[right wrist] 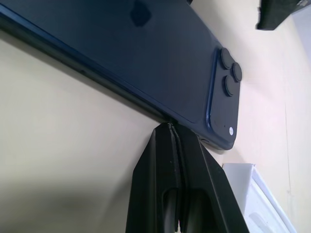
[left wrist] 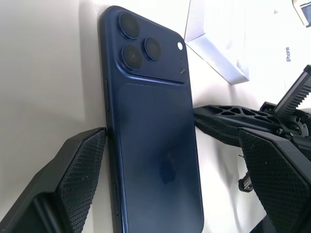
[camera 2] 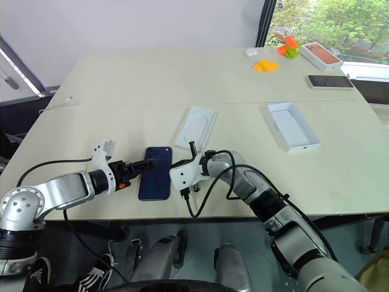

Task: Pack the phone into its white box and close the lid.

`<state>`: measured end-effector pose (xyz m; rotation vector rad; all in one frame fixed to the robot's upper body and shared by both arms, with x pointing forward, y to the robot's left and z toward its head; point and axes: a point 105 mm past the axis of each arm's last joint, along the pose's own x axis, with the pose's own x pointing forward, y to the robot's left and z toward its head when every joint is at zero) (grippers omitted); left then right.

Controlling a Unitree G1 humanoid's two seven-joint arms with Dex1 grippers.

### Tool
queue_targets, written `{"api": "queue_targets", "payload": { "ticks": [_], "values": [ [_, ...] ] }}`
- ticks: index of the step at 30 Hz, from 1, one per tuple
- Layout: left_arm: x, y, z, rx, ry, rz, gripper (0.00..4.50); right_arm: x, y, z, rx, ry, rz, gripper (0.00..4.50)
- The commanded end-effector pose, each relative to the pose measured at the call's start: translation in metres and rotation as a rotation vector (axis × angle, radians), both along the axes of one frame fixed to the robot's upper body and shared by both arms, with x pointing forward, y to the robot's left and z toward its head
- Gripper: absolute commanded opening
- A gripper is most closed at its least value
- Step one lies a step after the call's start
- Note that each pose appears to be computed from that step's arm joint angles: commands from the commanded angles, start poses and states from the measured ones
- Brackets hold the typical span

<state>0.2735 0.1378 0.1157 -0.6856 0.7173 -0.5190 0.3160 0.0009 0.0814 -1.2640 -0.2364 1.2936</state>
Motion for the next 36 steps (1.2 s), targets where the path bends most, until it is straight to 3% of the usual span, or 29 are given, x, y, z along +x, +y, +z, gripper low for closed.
{"api": "queue_targets", "payload": {
  "ticks": [1, 14, 17, 25, 34, 36],
  "values": [
    [-0.006, -0.018, 0.026, -0.095, -0.071, -0.078, 4.5, -0.015, 0.015, -0.01, -0.008, 0.045, 0.064, 0.05],
    [-0.011, -0.01, 0.004, -0.042, -0.012, -0.056, 4.5, -0.013, 0.014, -0.006, -0.001, 0.043, 0.058, 0.05],
    [-0.01, -0.005, 0.001, -0.032, -0.013, -0.033, 3.86, -0.013, 0.014, -0.006, 0.0, 0.042, 0.055, 0.0],
    [-0.01, 0.002, -0.005, -0.013, -0.007, -0.001, 0.06, -0.013, 0.012, -0.007, 0.002, 0.046, 0.046, 0.0],
    [-0.011, 0.006, -0.005, -0.027, -0.011, 0.007, 0.02, -0.007, 0.007, 0.015, 0.117, 0.107, -0.008, 0.0],
    [-0.009, 0.011, 0.003, -0.052, -0.034, 0.021, 0.02, -0.009, 0.003, 0.028, 0.206, 0.203, -0.038, 0.0]
  ]
}}
